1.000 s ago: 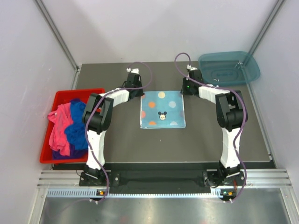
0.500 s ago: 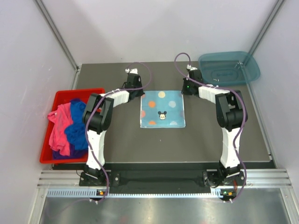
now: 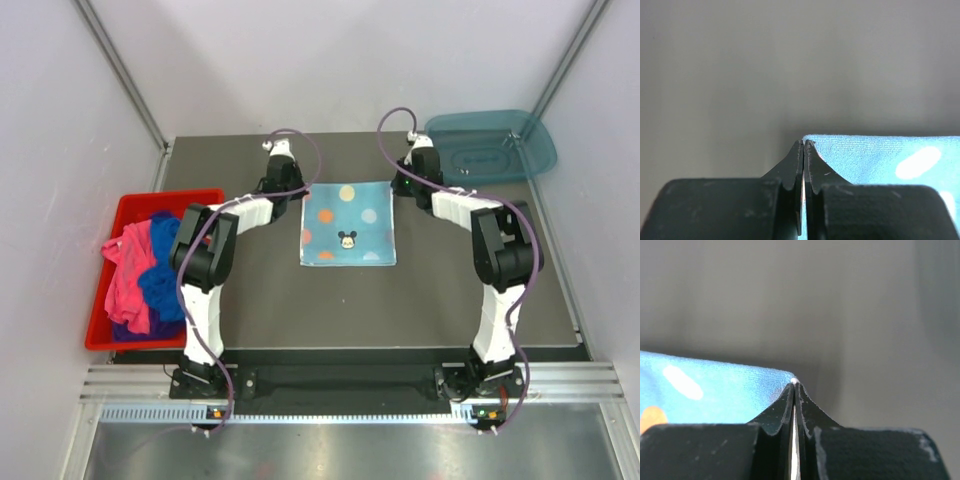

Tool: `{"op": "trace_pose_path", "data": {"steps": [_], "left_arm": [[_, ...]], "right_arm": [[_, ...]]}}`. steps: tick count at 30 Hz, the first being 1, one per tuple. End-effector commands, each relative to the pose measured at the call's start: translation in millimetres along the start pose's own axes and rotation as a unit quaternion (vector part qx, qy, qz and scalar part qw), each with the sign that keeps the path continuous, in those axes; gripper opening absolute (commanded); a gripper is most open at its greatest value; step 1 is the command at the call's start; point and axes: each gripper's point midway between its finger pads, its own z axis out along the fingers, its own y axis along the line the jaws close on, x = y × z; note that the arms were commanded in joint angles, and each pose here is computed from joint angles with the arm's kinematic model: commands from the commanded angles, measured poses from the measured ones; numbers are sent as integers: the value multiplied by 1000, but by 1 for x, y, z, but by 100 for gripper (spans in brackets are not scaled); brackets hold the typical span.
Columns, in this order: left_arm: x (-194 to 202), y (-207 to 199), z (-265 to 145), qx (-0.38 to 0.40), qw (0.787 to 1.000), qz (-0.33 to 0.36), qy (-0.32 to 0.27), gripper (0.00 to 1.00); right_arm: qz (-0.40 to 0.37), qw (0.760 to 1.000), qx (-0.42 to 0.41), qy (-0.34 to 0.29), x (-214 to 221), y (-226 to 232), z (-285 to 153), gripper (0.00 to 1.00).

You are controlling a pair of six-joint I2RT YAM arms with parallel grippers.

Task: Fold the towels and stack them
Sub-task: Fold the towel

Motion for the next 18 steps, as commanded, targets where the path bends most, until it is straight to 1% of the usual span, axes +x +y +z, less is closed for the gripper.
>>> {"op": "trace_pose_path", "data": {"steps": [1, 2, 3, 5, 6, 8, 9, 11, 12, 14, 15, 17, 18], "left_arm": [[-52, -24, -29, 44, 996, -15, -80, 0], [-50, -24, -32, 47, 996, -18, -79, 0], [-48, -22, -38, 48, 996, -21, -77, 0], [-42, -24, -45, 58, 996, -25, -70, 0], [-36, -23, -52, 61, 996, -29, -66, 0], [-33, -25, -60, 70, 995, -40, -66, 0], [-26, -25, -68, 76, 994, -43, -59, 0], [-23, -25, -77, 80, 994, -48, -60, 0], [-15, -22, -85, 78, 994, -48, -55, 0], [-9, -22, -92, 82, 994, -50, -53, 0], [-1, -21, -99, 83, 994, -49, -47, 0], [7, -21, -105, 85, 994, -51, -41, 0], [14, -20, -111, 86, 994, -52, -35, 0]], "right_arm": [[-8, 996, -24, -90, -46, 18, -30, 0], [-6, 994, -29, -101, -52, 21, -37, 0], [-5, 995, -28, -92, -42, 19, -40, 0], [2, 994, -34, -100, -43, 22, -51, 0], [6, 995, -34, -94, -32, 20, -54, 0], [11, 994, -43, -98, -30, 25, -63, 0], [13, 995, -44, -89, -18, 25, -66, 0], [17, 994, -50, -94, -16, 29, -77, 0], [17, 995, -48, -84, -3, 28, -79, 0], [19, 995, -50, -87, 0, 30, -88, 0], [21, 996, -46, -77, 12, 27, -90, 0], [27, 995, -50, -80, 14, 29, -98, 0], [29, 996, -47, -71, 25, 27, -99, 0]]}}
